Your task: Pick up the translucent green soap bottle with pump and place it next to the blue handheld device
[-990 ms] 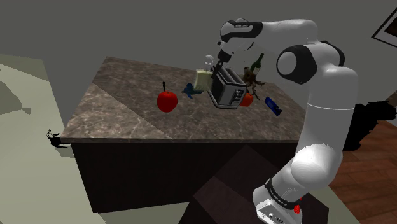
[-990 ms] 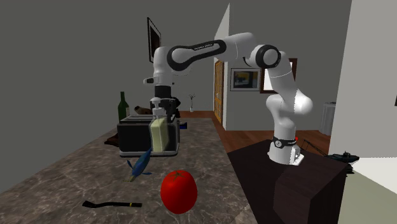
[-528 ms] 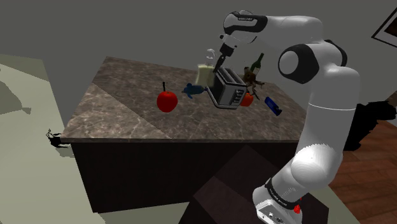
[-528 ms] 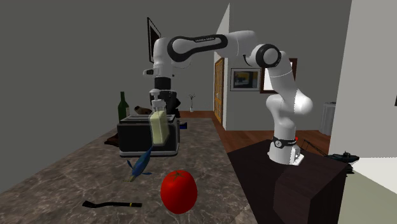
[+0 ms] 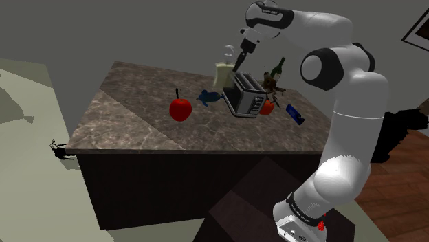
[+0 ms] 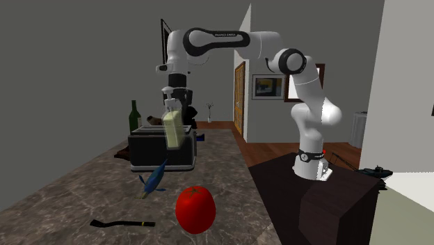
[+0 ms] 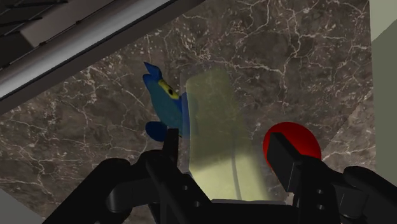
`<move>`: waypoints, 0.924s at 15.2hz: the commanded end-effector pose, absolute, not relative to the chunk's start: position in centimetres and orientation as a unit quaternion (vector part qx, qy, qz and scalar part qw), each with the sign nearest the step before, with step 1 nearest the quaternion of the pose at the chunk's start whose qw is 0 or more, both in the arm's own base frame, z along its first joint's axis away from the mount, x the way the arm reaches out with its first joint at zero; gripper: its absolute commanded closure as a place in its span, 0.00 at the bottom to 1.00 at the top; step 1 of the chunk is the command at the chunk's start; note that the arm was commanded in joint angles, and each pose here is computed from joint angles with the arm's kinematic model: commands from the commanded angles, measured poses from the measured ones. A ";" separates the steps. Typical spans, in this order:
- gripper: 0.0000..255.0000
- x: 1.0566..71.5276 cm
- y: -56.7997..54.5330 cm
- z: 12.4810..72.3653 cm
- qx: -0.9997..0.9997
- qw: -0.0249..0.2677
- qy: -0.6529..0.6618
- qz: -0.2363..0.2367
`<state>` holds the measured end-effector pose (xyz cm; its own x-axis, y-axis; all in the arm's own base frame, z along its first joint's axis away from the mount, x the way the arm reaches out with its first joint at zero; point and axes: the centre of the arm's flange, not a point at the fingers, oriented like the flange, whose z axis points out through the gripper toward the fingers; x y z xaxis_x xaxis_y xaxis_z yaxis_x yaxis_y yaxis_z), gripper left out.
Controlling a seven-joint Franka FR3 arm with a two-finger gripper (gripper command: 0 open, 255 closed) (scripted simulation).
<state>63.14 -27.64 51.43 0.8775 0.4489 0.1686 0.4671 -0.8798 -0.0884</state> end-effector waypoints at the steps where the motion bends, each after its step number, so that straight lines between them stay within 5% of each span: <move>1: 1.00 63.2 -27.5 52.5 -0.967 0.063 -0.237 -0.072; 14: 1.00 63.2 -27.5 59.3 -0.967 0.063 -0.237 -0.072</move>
<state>63.24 -27.57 58.65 0.8776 0.4487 0.1688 0.4669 -0.8798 -0.0887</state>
